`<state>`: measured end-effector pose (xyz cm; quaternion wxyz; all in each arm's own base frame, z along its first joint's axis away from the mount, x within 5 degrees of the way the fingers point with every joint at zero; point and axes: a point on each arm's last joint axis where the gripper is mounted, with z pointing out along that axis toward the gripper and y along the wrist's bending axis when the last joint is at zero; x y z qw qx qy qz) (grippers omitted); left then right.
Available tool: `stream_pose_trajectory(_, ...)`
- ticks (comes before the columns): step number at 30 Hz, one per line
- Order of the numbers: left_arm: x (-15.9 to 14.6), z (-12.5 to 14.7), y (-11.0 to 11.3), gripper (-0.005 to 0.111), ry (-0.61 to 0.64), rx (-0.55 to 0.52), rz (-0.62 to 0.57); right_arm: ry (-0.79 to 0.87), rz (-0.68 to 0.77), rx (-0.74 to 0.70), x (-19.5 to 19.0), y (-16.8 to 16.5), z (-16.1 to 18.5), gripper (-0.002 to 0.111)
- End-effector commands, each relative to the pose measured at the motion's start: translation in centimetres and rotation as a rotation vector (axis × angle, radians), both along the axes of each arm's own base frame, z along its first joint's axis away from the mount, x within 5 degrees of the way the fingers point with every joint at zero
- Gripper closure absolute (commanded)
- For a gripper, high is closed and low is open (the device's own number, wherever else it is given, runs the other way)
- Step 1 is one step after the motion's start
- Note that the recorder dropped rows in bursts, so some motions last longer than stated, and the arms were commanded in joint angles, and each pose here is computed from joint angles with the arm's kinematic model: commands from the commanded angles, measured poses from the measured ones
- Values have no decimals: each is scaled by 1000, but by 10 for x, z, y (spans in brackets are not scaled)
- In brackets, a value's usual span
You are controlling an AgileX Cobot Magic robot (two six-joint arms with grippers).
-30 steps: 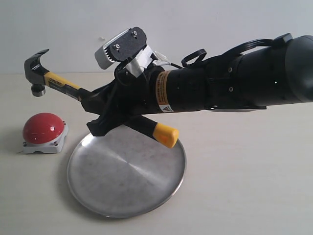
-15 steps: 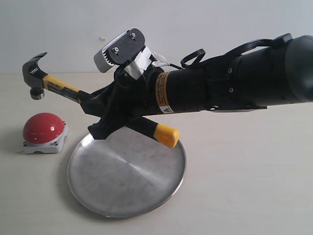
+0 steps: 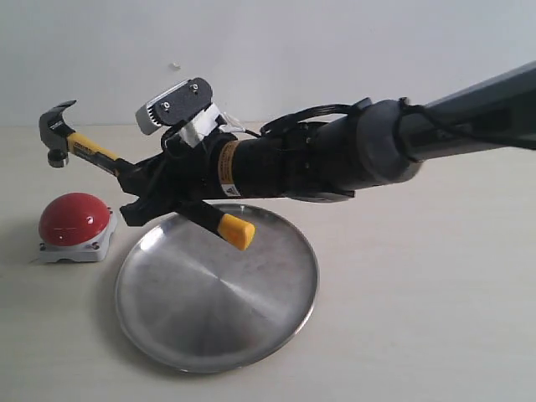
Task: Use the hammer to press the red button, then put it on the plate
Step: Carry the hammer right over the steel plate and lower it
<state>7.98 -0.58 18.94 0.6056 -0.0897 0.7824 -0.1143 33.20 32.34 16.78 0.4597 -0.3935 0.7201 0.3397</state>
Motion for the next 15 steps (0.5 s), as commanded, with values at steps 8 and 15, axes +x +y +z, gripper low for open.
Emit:
stream_pose_trajectory(8,0,1,0,107,-9,-6,-4,-7,23,77,3,18,27,108)
stream_pose_trajectory(15,0,1,0,107,-9,-4,-5,-85,53,51,-11,7,82,108)
